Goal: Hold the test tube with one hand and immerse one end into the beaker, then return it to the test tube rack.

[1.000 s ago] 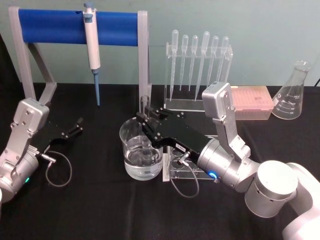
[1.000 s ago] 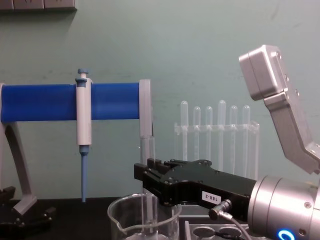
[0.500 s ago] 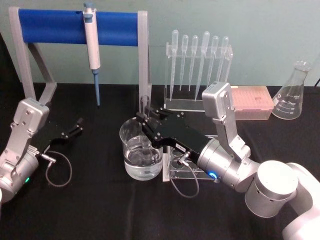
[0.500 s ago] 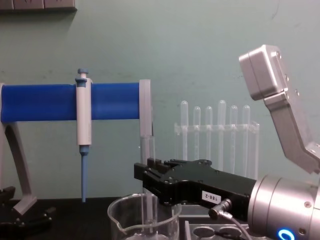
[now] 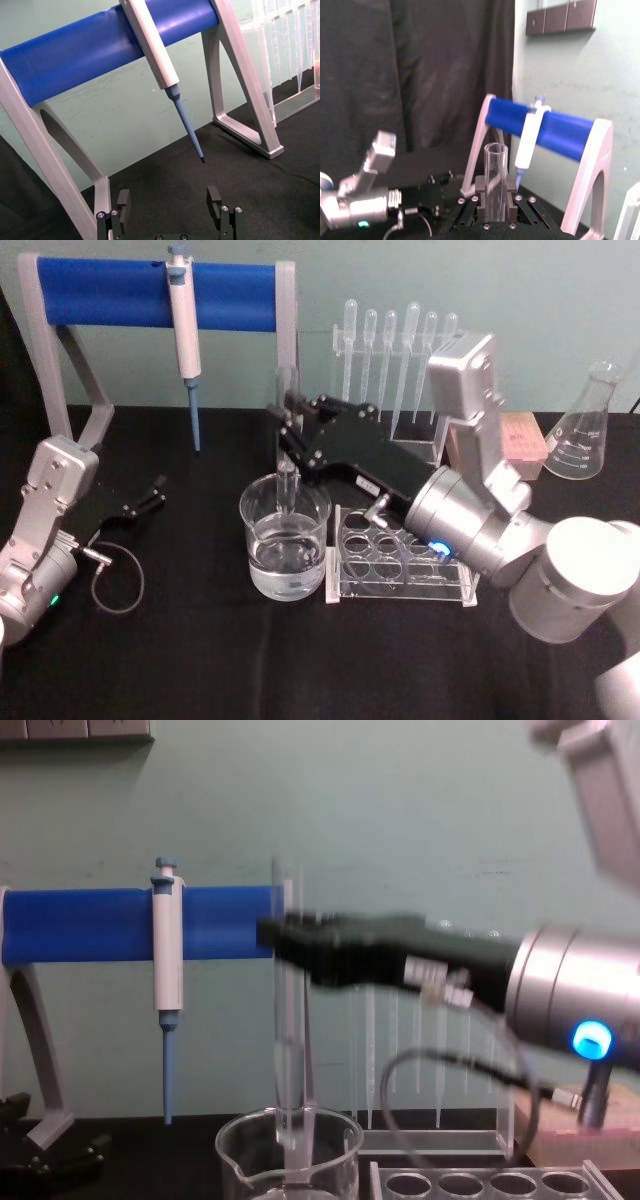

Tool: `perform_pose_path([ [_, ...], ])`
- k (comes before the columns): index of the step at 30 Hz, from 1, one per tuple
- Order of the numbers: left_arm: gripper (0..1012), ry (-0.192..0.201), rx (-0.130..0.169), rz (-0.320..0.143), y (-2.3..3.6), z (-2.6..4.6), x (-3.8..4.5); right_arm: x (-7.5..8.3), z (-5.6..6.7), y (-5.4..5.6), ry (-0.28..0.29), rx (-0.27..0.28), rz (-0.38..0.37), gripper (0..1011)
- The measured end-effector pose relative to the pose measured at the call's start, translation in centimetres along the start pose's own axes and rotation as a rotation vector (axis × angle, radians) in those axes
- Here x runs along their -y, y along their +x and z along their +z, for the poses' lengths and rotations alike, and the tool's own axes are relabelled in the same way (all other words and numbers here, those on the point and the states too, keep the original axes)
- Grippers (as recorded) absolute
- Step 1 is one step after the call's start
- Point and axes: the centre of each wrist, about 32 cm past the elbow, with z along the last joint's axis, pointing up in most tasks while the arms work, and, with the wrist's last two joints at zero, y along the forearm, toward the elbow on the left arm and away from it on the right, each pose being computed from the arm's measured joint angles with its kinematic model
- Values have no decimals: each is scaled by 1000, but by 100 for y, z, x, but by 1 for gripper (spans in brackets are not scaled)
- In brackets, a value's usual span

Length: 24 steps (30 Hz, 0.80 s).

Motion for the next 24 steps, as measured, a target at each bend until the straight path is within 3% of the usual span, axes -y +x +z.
perform_pose_path([
  [7,1000,0,0,0,0,0,0,198,399,13,20,13,-28,225],
  [8,1000,0,0,0,0,0,0,198,399,13,20,13,-28,225],
  [12,1000,0,0,0,0,0,0,474,509,0,13,36,-85,225],
  [17,1000,0,0,0,0,0,0,779,459,-10,-19,37,-163,225],
  [24,1000,0,0,0,0,0,0,962,232,-45,-67,8,-223,225],
])
